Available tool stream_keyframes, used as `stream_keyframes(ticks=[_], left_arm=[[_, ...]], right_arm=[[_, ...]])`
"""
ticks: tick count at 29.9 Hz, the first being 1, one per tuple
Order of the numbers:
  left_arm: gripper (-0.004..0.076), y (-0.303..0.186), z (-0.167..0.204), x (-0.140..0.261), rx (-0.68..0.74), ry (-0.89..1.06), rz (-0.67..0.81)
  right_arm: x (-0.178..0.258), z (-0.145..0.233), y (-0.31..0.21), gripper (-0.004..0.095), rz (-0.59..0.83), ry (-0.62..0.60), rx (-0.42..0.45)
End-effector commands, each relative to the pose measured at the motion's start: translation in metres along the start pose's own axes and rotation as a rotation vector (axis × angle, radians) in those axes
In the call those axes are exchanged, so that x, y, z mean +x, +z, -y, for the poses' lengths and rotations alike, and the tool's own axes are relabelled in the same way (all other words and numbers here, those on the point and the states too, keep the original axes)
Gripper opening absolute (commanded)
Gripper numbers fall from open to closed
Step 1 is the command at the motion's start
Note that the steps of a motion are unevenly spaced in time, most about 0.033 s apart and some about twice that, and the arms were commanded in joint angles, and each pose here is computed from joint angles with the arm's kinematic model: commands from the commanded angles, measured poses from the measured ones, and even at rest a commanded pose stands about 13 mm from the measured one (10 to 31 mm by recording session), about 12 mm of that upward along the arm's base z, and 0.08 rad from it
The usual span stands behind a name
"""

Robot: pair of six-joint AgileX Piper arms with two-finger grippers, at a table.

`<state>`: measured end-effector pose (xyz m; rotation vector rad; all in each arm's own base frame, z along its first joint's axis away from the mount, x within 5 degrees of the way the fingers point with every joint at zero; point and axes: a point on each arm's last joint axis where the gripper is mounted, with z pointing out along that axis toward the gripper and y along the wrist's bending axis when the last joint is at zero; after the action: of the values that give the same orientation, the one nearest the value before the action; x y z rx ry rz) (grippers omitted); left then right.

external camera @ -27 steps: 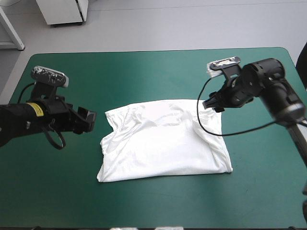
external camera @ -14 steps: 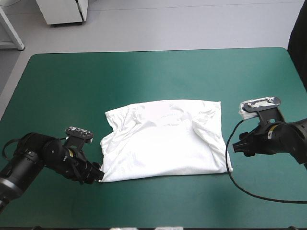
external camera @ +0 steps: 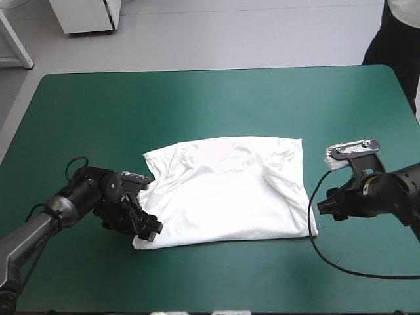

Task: Fold the cloth

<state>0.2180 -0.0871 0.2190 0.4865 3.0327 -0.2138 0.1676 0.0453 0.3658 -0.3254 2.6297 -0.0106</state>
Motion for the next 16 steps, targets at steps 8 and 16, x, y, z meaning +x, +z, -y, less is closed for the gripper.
stream_keyframes(ticks=[8,16], left_arm=[[0.0510,0.029,0.017,-0.007,0.035,0.034,-0.026],[0.0262,0.063,0.019,-0.006,0.057,-0.005,-0.098]], right_arm=[[-0.007,0.000,0.021,0.0635,-0.017,0.011,0.018],[0.004,-0.006,0.067,0.0635,-0.049,0.032,-0.001]])
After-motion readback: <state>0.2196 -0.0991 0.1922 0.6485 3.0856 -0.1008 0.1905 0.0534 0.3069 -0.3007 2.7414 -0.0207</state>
